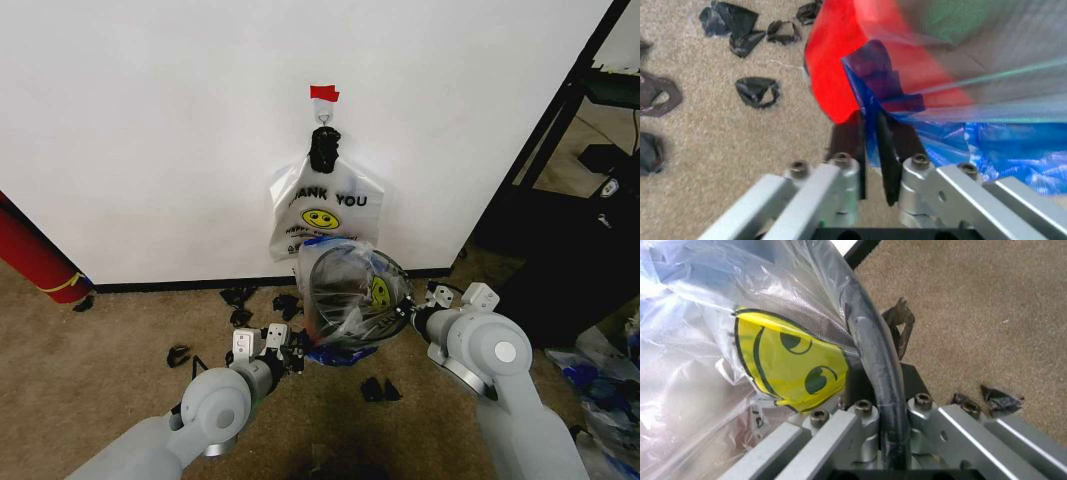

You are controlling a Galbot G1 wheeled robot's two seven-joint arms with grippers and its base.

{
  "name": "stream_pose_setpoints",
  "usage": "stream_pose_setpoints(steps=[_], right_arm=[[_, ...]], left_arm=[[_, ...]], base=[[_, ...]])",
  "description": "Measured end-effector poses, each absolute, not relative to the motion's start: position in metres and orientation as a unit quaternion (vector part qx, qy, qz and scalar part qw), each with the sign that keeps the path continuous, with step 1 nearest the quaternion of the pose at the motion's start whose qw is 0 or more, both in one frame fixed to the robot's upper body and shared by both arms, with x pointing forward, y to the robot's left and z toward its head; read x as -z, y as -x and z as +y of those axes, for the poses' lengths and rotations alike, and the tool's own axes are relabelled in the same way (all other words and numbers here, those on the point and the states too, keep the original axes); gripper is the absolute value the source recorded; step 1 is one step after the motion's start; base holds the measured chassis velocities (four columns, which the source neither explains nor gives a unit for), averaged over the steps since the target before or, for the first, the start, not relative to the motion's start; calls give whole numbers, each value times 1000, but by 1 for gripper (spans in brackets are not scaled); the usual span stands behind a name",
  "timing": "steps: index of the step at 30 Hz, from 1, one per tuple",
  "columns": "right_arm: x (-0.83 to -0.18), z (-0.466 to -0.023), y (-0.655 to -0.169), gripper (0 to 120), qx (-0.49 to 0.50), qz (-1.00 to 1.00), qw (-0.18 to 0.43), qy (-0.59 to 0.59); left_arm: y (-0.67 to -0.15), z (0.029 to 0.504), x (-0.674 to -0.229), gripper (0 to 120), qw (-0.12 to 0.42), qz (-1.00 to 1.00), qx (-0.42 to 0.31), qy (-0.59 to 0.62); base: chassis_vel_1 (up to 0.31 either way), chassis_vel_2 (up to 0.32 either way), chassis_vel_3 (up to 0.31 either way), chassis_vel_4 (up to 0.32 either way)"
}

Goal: Pick up the garbage bag from the wall and place it over the trash bin.

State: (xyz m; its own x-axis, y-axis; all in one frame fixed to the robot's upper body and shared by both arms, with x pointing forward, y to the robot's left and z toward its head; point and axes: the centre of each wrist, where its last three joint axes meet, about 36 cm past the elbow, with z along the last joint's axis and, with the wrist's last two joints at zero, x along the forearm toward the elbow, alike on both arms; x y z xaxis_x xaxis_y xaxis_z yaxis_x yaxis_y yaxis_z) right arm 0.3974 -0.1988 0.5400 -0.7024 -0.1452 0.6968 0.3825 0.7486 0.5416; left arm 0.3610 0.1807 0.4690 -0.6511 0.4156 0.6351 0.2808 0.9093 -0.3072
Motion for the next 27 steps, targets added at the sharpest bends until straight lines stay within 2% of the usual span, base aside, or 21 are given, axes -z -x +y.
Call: stream_pose_setpoints(steps=[1, 6, 8, 12, 16, 18, 21, 22, 27], right_arm=[[-540, -199, -397, 0, 348, -855, 379, 69], [-535, -203, -402, 0, 340, -857, 380, 79], [-534, -204, -403, 0, 338, -858, 379, 80], [-530, -205, -404, 0, 332, -861, 377, 80], [-529, -202, -403, 0, 331, -863, 375, 78], [-527, -198, -402, 0, 329, -864, 374, 76], [-529, -194, -397, 0, 330, -866, 370, 73], [-529, -194, -397, 0, 330, -866, 370, 73], [-527, -192, -395, 0, 324, -870, 365, 75]], left_arm=[[-361, 181, -469, 13, 371, -904, -91, 193], [-345, 194, -476, 33, 386, -902, -70, 181], [-339, 199, -479, 36, 386, -903, -62, 176], [-323, 210, -495, 54, 373, -915, -40, 150], [-318, 213, -510, 66, 352, -925, -35, 141], [-320, 214, -529, 64, 326, -933, -28, 147], [-325, 211, -553, 52, 292, -939, -25, 180], [-325, 211, -553, 52, 292, -939, -25, 180], [-337, 200, -575, 32, 280, -934, -25, 222]], base=[[0, 0, 0, 0], [0, 0, 0, 0], [0, 0, 0, 0], [0, 0, 0, 0], [0, 0, 0, 0], [0, 0, 0, 0], [0, 0, 0, 0], [0, 0, 0, 0], [0, 0, 0, 0]])
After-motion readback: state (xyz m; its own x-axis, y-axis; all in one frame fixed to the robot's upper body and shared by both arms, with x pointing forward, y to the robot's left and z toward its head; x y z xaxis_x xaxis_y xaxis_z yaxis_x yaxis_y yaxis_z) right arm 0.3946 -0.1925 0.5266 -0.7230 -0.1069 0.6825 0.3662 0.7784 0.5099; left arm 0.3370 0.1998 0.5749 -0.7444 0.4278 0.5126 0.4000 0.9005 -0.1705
